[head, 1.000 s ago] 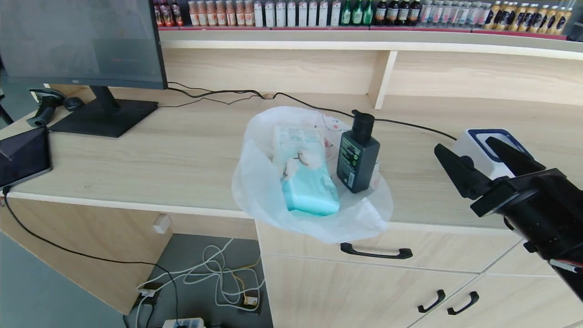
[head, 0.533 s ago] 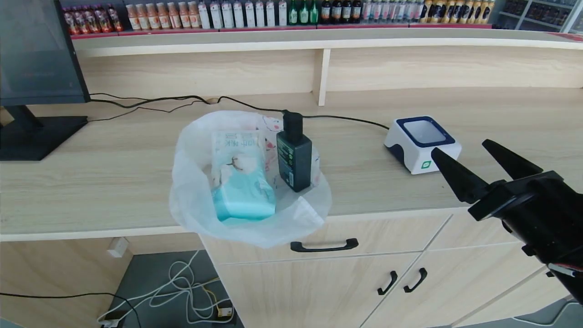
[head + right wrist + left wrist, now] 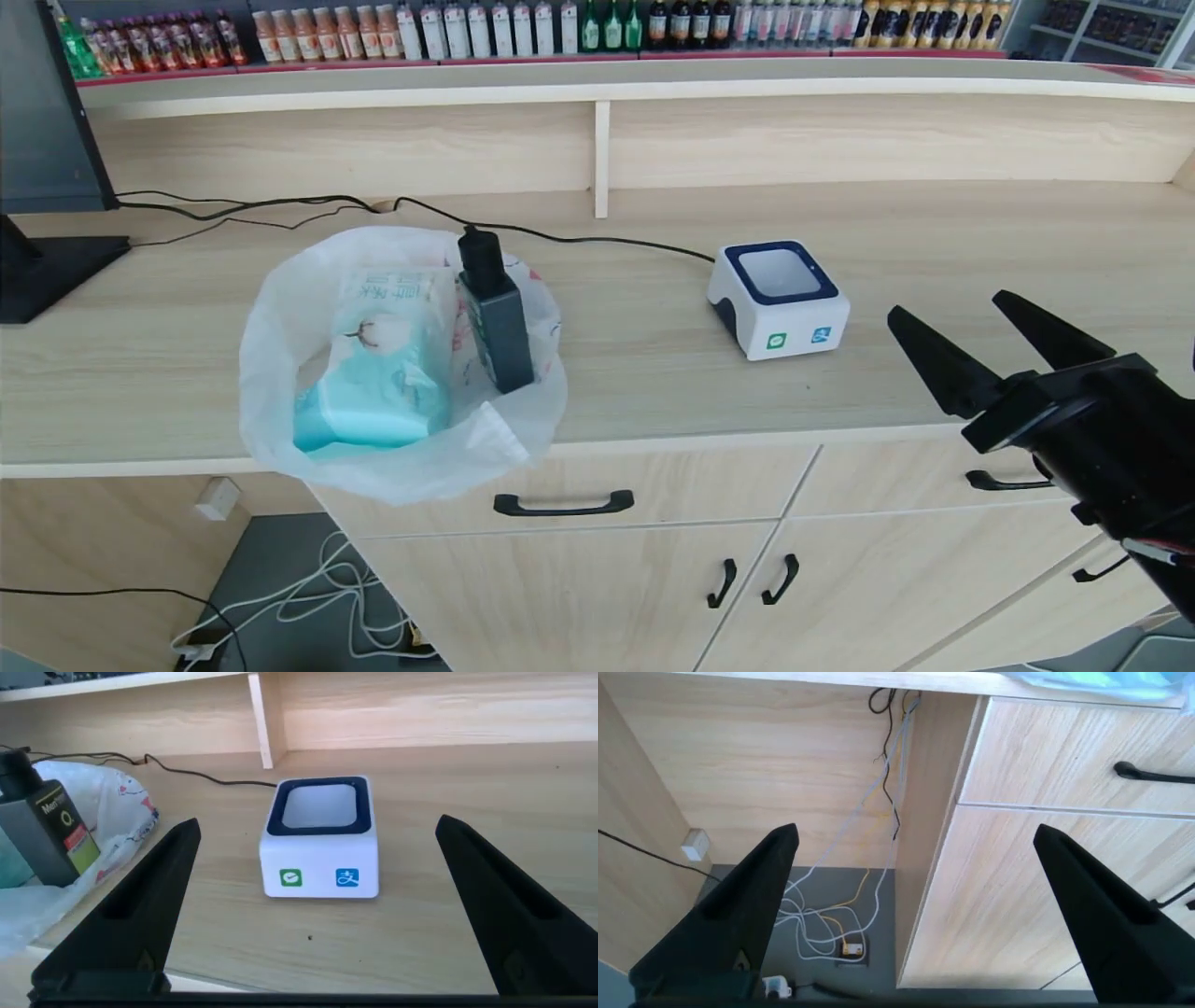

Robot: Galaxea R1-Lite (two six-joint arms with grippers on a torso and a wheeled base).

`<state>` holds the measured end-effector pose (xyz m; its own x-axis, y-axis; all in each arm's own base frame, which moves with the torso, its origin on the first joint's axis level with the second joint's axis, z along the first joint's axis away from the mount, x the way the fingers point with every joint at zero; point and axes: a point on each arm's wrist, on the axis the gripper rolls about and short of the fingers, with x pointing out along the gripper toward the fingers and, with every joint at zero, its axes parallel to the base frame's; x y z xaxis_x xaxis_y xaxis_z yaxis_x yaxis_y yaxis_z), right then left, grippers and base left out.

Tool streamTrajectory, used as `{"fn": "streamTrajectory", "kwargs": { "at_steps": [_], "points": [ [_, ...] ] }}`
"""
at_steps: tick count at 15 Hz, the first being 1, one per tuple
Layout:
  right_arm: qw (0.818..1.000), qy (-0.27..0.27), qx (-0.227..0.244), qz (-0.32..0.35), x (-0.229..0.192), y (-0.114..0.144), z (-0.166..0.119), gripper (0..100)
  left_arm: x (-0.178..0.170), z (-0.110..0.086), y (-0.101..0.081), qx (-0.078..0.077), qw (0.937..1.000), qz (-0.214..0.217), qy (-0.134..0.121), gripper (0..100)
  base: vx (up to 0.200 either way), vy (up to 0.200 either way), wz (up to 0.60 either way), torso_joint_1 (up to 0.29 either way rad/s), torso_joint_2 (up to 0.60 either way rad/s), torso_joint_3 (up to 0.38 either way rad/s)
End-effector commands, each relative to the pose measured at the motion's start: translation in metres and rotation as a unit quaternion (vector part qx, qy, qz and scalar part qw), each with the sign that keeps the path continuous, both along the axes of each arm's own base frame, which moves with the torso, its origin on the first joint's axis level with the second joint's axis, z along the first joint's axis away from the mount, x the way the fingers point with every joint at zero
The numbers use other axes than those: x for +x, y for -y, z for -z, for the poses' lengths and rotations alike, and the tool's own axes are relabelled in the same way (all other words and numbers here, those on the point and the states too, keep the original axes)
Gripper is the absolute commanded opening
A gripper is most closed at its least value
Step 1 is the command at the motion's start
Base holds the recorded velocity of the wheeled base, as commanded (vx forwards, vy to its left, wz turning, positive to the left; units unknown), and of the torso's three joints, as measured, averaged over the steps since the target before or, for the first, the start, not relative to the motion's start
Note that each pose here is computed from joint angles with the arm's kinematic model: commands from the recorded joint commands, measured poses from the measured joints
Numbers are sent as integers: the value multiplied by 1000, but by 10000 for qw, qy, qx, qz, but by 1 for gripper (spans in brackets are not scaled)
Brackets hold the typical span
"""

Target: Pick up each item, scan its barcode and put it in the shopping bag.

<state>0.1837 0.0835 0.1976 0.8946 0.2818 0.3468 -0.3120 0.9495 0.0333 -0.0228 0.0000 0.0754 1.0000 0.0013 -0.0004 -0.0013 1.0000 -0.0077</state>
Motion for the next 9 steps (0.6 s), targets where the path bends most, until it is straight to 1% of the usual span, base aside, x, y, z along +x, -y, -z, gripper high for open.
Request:
{"fn": "streamTrajectory", "kwargs": {
  "at_steps": [1,9],
  "points": [
    [10000,8,2,12,2,0,0,100,0,0,0,0,10000,-1,2,100,0,-200,0,-2,-2,2],
    [10000,-54,-28,4,5,-2,2,100,0,0,0,0,10000,-1,2,100,0,-200,0,1,4,1]
  ]
}}
